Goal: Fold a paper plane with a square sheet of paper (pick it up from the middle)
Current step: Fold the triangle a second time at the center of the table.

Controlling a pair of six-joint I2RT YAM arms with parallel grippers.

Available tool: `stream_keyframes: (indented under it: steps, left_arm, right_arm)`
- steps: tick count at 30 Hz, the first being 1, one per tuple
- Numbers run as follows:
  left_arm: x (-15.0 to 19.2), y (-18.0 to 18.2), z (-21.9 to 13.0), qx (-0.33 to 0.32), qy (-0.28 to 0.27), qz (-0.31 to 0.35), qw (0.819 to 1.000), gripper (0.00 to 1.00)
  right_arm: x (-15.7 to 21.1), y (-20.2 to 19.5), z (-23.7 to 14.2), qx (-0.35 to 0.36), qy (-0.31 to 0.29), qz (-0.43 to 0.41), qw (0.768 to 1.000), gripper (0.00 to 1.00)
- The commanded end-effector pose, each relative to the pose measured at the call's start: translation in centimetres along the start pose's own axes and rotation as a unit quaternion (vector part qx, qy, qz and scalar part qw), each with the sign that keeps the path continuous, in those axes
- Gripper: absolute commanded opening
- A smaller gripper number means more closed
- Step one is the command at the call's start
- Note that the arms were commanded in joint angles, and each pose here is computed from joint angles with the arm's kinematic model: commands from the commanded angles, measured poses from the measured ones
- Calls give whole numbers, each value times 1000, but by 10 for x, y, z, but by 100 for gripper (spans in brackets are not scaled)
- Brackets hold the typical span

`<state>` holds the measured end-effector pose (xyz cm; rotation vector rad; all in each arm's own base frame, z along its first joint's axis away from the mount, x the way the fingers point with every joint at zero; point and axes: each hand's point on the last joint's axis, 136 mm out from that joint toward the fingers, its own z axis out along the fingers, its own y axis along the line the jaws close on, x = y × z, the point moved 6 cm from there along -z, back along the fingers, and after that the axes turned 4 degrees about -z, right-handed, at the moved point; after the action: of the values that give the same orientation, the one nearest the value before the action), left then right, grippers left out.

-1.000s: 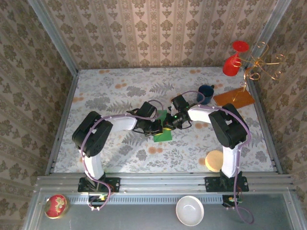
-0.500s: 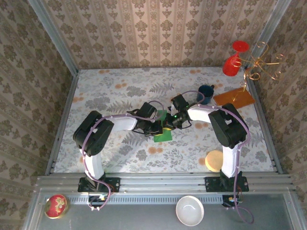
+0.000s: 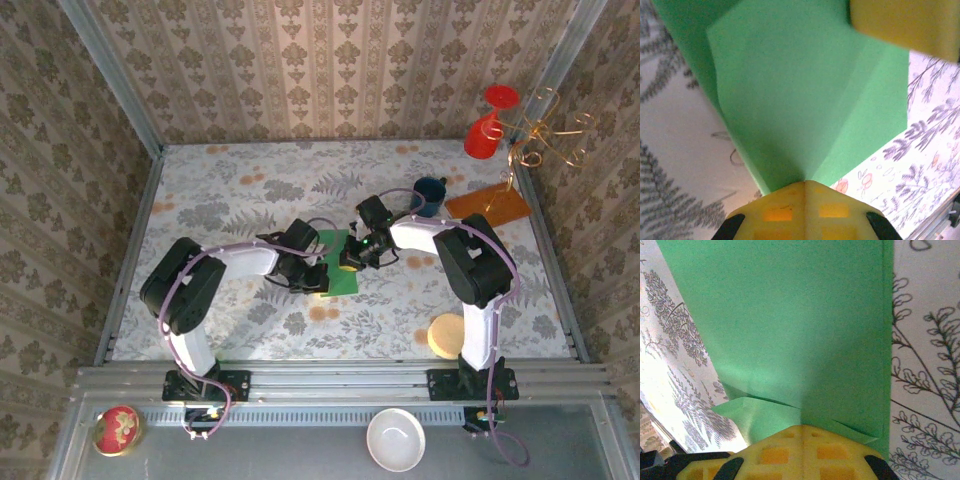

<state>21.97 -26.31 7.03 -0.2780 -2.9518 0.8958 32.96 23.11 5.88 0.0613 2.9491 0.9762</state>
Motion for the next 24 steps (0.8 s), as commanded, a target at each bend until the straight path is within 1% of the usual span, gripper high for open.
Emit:
stream_keyframes:
  steps: [1,6,9,13,16,18,21,24]
  left_arm:
    - [22,11,-4,-36,37,12,999,0]
    - [36,24,-9,-75,46,6,996,0]
    - [32,24,-22,-77,25,-1,997,0]
    - [9,3,-49,-35,-58,2,998,0]
    - [-9,-7,-60,-9,-116,-5,993,5]
    - [-19,-12,-58,4,-136,-13,991,7]
    - [-35,-21,-52,30,-145,-20,989,11]
    - [-48,-28,-43,47,-148,-23,988,13]
  right_arm:
    - [22,-63,25,128,41,53,989,0]
    - [22,-62,25,127,41,53,990,0]
    - [21,-59,24,119,39,50,991,0]
    - [15,-42,18,76,27,34,996,1]
    - [6,-19,5,30,5,15,999,3]
    - [-2,-1,-6,-4,-12,2,1000,6]
    - [-9,22,-25,-48,-41,-14,998,13]
    - [-9,25,-37,-51,-66,-7,996,22]
